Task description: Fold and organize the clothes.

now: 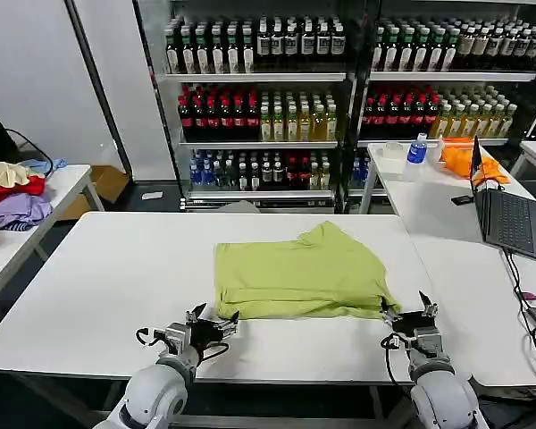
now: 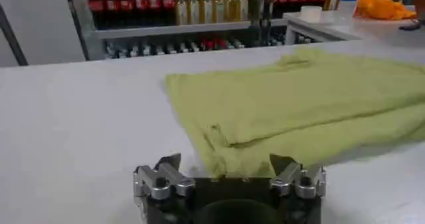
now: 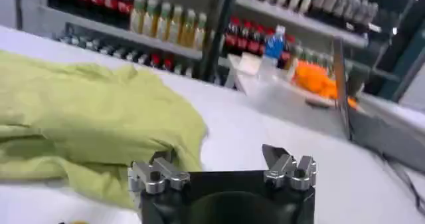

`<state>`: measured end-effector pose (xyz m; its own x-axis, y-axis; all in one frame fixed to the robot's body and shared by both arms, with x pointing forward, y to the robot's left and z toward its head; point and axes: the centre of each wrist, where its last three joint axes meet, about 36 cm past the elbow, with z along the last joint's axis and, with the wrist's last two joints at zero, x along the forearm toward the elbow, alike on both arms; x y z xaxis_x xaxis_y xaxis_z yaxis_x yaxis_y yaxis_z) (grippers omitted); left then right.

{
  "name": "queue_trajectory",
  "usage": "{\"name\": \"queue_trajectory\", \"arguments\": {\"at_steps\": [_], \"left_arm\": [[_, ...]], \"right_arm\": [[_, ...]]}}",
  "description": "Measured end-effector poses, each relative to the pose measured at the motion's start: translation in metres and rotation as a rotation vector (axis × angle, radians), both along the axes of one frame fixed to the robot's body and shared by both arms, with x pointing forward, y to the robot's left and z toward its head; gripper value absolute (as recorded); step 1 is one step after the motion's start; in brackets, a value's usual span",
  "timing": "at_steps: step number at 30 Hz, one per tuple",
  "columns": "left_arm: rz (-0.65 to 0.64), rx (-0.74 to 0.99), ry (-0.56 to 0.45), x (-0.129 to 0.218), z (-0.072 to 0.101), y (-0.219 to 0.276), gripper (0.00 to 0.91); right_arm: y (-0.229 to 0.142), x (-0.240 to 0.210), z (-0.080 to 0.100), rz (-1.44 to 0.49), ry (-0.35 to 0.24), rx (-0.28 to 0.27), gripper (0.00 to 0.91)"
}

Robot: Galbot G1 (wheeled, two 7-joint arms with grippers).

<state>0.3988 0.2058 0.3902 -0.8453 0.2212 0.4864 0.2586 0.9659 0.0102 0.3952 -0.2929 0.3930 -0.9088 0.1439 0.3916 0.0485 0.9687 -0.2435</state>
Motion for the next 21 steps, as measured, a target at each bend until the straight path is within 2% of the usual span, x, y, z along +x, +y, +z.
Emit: {"name": "queue_trajectory", "arguments": {"at_steps": [3, 4, 5, 6, 7, 8, 21], "left_arm": [[0.005, 0.005, 0.009, 0.0, -0.004, 0.0, 0.897], [0.008, 0.006, 0.013, 0.0, -0.005, 0.0, 0.796], [0.011, 0.008, 0.017, 0.001, -0.007, 0.001, 0.464], [0.014, 0.009, 0.02, 0.001, -0.007, 0.001, 0.464], [0.017, 0.012, 0.021, 0.002, -0.008, 0.002, 0.091], [0.019, 0.014, 0.023, 0.002, -0.008, 0.002, 0.04], [0.029, 0.004, 0.042, 0.004, -0.012, 0.006, 0.04]], "right_arm": [[0.001, 0.003, -0.001, 0.003, 0.026, 0.02, 0.897], [0.002, 0.004, -0.001, 0.004, 0.033, 0.028, 0.806], [0.002, 0.005, -0.001, 0.004, 0.04, 0.036, 0.574], [0.003, 0.006, -0.001, 0.006, 0.047, 0.044, 0.474], [0.004, 0.007, -0.002, 0.007, 0.053, 0.051, 0.161], [0.005, 0.008, -0.002, 0.009, 0.058, 0.058, 0.0], [0.016, 0.013, -0.006, 0.031, 0.095, 0.125, 0.0]]}}
